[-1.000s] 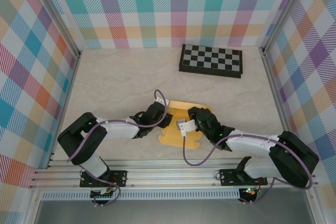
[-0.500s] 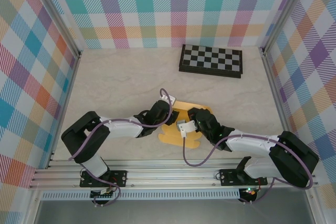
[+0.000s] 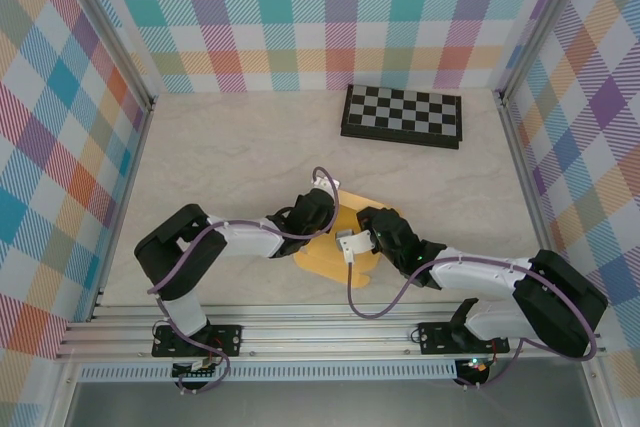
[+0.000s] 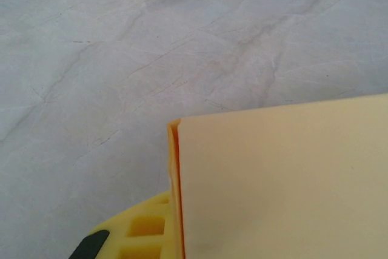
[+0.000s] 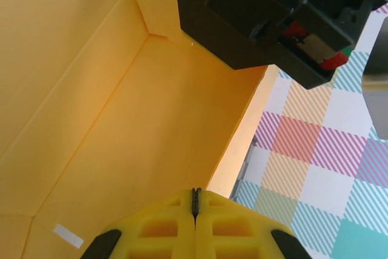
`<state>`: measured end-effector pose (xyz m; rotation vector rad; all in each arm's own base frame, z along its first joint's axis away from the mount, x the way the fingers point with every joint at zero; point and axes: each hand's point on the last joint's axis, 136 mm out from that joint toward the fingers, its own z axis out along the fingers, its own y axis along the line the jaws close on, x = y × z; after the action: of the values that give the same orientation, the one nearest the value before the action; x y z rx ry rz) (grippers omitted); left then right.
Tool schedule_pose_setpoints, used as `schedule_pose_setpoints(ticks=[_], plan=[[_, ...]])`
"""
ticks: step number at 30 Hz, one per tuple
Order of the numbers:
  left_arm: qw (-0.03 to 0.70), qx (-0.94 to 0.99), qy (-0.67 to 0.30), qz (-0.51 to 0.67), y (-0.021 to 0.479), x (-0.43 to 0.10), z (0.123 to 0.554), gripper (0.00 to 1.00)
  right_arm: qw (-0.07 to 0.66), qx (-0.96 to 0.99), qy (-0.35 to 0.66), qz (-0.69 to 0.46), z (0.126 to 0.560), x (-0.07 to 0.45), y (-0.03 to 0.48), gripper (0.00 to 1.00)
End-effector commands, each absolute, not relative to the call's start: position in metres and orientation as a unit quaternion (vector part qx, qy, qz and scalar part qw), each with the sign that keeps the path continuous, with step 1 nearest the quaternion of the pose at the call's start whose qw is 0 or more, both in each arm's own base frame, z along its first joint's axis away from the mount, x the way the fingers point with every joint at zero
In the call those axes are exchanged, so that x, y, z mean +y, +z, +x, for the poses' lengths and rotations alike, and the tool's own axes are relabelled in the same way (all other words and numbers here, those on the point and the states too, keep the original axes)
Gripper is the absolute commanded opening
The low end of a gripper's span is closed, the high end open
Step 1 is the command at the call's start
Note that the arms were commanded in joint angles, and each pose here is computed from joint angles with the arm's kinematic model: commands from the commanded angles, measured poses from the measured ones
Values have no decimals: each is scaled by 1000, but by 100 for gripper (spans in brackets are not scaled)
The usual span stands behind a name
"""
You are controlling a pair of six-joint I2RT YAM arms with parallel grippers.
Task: Fold the paper box
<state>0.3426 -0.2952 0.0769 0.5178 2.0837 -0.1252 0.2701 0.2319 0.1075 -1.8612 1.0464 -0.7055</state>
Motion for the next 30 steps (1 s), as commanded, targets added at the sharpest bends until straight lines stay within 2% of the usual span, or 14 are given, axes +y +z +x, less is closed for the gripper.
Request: schedule_pose_setpoints(ticks=[1,2,5,7,9,15,20,24,30], plan=[[478,855,-20,203,74,-288,347,6,406,453,-242,-756,261,231,94,0],[476,855,-17,206,71,-288,346,5,415,467,-236,-744,263,232,101,1],[475,854,-11,213,65,-284,344,3,445,511,-193,-709,265,230,126,12],[476,852,-9,219,60,-282,342,3,469,537,-160,-683,265,228,145,15],[479,850,-9,222,58,-280,340,3,486,565,-119,-657,262,227,166,23],[479,848,-4,227,51,-276,338,3,478,668,-1,-571,259,227,200,37],[482,845,4,232,48,-271,336,3,468,761,57,-445,292,224,208,38],[479,844,4,241,45,-271,334,3,426,827,93,-354,316,219,184,41],[476,844,-4,249,42,-275,333,3,384,852,138,-327,317,231,153,42]])
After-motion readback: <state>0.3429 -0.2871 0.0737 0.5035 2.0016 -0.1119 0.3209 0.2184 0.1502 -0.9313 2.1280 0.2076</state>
